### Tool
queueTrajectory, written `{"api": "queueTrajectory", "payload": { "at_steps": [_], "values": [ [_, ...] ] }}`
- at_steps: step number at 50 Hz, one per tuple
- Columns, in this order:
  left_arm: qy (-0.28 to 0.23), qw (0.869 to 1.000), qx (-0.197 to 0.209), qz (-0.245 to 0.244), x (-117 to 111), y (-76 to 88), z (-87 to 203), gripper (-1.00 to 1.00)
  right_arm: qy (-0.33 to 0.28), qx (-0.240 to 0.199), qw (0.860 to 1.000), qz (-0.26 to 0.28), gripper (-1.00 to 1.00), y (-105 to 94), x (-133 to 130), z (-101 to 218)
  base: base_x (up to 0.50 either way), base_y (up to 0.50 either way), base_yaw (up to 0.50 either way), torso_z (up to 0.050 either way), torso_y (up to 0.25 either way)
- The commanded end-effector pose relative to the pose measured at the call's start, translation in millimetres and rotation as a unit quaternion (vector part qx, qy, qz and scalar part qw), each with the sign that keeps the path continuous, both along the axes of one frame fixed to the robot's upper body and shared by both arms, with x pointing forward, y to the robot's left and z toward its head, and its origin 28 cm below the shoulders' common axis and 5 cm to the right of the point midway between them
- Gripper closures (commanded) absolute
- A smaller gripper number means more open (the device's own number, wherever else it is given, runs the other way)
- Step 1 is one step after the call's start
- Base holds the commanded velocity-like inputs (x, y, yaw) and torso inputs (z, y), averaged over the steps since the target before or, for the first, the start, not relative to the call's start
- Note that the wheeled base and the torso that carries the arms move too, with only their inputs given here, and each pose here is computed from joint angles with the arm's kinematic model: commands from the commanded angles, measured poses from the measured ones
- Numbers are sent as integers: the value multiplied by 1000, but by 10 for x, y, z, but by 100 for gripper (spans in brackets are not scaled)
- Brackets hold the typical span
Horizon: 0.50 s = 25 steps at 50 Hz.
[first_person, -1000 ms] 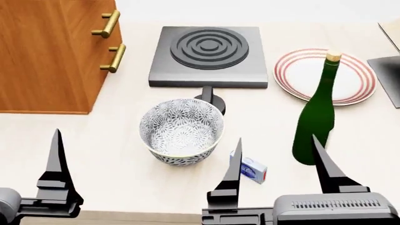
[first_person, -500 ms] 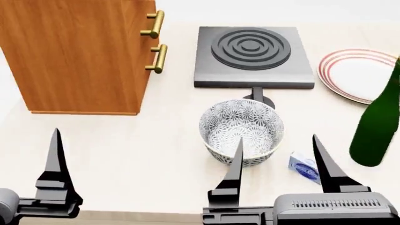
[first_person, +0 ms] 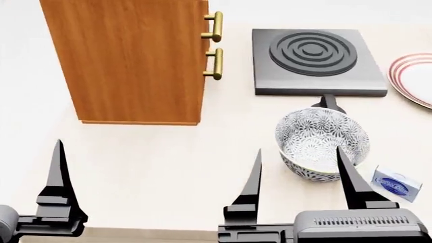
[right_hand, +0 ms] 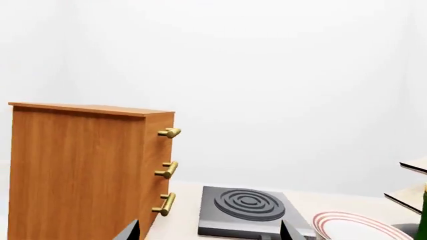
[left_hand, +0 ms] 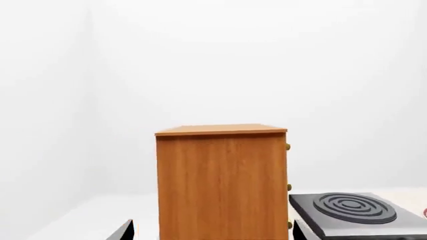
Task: Put the bowl on the top of the cabinet.
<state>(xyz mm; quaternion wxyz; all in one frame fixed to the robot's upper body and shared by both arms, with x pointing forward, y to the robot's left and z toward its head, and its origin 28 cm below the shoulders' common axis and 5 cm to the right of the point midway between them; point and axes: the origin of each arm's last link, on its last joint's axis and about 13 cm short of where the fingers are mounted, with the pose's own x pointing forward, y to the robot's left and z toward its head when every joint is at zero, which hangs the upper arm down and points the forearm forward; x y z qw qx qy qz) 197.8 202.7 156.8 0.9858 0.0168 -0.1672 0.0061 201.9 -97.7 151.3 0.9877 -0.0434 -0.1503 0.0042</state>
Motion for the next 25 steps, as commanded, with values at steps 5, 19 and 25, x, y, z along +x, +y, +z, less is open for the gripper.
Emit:
{"api": "queueTrajectory", "payload": {
  "at_steps": [5, 19, 25],
  "values": [
    [-1, 1000, 0, 1, 0, 7, 0, -100, 3, -1, 1000, 3, -100, 14, 9, -13, 0, 500, 0, 0, 0],
    [0, 1000, -1, 2, 2, 9, -2, -100, 7, 6, 1000, -12, -100, 7, 31, -21, 0, 221, 0, 0, 0],
    [0, 1000, -1, 2, 2, 9, -7, -100, 9, -4, 1000, -7, -100, 18, 25, -35, 0, 0, 0, 0, 0]
  ]
}}
